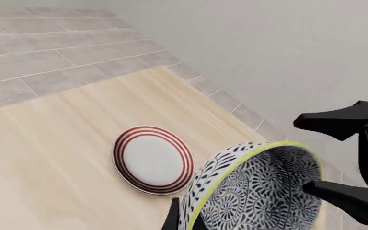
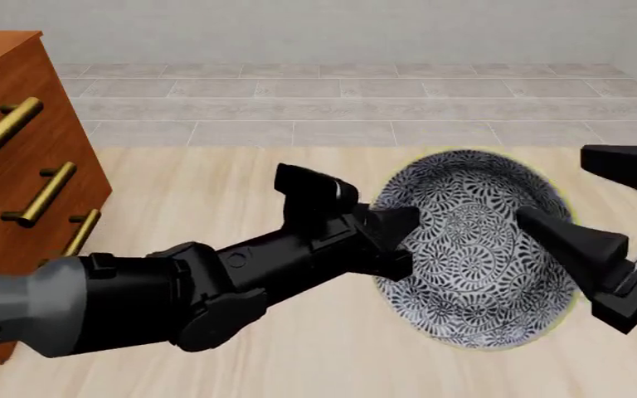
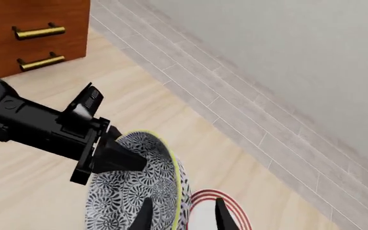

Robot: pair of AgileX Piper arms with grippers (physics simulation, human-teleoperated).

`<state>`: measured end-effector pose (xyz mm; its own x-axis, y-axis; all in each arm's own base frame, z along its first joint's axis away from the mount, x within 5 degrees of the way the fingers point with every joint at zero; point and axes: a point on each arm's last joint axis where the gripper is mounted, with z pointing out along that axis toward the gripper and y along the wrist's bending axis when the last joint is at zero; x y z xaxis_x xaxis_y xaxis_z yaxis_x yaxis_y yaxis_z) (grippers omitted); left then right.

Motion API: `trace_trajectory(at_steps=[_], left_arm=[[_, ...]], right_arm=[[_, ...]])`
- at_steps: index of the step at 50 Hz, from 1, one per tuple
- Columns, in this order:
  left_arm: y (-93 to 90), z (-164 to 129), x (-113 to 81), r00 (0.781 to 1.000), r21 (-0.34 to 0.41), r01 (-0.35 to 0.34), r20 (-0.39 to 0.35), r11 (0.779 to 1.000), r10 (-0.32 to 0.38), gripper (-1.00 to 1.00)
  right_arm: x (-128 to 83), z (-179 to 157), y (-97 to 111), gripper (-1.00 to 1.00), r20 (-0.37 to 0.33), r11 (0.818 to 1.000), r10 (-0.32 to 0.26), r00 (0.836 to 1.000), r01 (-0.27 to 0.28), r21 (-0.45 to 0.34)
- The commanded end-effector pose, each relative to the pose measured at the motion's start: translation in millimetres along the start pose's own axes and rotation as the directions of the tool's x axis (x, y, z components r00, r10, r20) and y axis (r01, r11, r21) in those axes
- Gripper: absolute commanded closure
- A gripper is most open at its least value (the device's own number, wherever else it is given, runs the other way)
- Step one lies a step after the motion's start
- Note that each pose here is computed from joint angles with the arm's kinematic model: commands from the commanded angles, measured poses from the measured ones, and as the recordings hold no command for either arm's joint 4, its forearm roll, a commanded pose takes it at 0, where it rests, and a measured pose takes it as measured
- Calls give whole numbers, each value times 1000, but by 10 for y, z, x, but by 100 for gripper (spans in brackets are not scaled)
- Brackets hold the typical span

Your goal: Put the bowl on top of the cabinet.

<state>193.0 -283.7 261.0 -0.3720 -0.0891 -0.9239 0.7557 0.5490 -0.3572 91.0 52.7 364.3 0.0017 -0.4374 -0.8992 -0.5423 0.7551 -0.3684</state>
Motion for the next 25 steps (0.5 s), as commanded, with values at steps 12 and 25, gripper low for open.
trace_trajectory(at_steps=[12, 25], left_arm=[[219, 9, -97, 999, -85, 23, 31, 996, -21, 100], [467, -19, -254, 998, -169, -53, 35, 984, 60, 100]], right_arm=[[-65, -180, -12, -100, 39, 1000, 22, 999, -22, 1], [-209, -420, -22, -100, 147, 997, 75, 986, -70, -38]])
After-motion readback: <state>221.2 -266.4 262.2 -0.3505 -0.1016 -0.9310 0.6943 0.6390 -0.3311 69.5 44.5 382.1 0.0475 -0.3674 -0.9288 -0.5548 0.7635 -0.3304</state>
